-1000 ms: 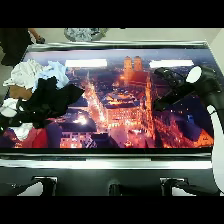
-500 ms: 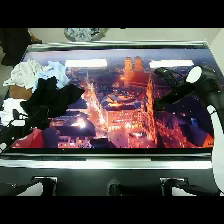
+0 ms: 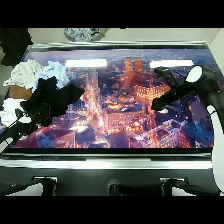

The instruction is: Fold the shirts.

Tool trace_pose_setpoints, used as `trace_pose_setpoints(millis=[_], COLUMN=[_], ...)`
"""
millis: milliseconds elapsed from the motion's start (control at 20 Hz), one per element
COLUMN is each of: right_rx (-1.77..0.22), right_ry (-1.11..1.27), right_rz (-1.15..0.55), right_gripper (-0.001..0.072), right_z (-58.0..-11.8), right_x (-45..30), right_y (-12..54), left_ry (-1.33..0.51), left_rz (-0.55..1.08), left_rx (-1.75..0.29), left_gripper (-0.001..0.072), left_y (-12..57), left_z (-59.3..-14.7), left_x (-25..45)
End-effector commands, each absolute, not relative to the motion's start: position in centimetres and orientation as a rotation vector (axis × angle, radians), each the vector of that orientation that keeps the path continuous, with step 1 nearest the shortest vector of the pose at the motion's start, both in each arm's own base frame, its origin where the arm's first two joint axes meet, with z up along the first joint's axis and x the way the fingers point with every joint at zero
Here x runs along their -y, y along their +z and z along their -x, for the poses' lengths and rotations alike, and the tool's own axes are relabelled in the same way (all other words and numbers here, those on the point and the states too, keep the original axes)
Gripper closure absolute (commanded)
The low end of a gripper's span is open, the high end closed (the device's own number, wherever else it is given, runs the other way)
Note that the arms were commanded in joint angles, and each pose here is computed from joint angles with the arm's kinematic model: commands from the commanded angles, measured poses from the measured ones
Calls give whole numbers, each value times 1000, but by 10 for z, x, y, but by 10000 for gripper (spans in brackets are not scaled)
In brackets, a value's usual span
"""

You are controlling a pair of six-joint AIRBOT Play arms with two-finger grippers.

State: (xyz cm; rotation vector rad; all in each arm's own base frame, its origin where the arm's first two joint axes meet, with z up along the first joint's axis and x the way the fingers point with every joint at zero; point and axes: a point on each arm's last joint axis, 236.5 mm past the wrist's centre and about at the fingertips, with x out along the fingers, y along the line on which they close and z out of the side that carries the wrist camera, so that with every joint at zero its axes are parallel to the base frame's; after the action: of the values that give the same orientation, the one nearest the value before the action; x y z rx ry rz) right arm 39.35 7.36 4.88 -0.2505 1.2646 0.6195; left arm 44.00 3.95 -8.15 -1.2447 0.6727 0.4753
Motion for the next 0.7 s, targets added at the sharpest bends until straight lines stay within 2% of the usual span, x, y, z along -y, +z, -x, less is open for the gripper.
trace_pose_setpoints(millis=[0,50,150,200,250,350,450,550,650], right_rx=[-1264,-1265,-1264,-1247,-1227,-1197,-1111,-994,-877], right_ry=[623,624,623,623,611,535,445,333,252], right_rz=[246,246,250,276,330,428,509,552,592], right_gripper=[177,177,117,59,36,36,36,27,21], right_z=[-393,-393,-393,-397,-403,-413,-423,-428,-420], right_x=[-75,-75,-74,-72,-64,-42,-24,-7,4], right_y=[49,49,49,49,50,67,106,157,207], left_ry=[462,454,412,376,300,51,-190,-334,-462], left_rz=[1239,1240,1260,1261,1207,953,702,577,509], left_rx=[-674,-684,-733,-748,-758,-708,-562,-387,-221], left_gripper=[137,267,681,677,678,679,680,680,680], left_y=[-84,-86,-83,-74,-57,14,124,231,327], left_z=[-461,-466,-472,-476,-483,-505,-513,-499,-465], left_x=[-35,-32,-22,-18,-13,0,28,61,102])
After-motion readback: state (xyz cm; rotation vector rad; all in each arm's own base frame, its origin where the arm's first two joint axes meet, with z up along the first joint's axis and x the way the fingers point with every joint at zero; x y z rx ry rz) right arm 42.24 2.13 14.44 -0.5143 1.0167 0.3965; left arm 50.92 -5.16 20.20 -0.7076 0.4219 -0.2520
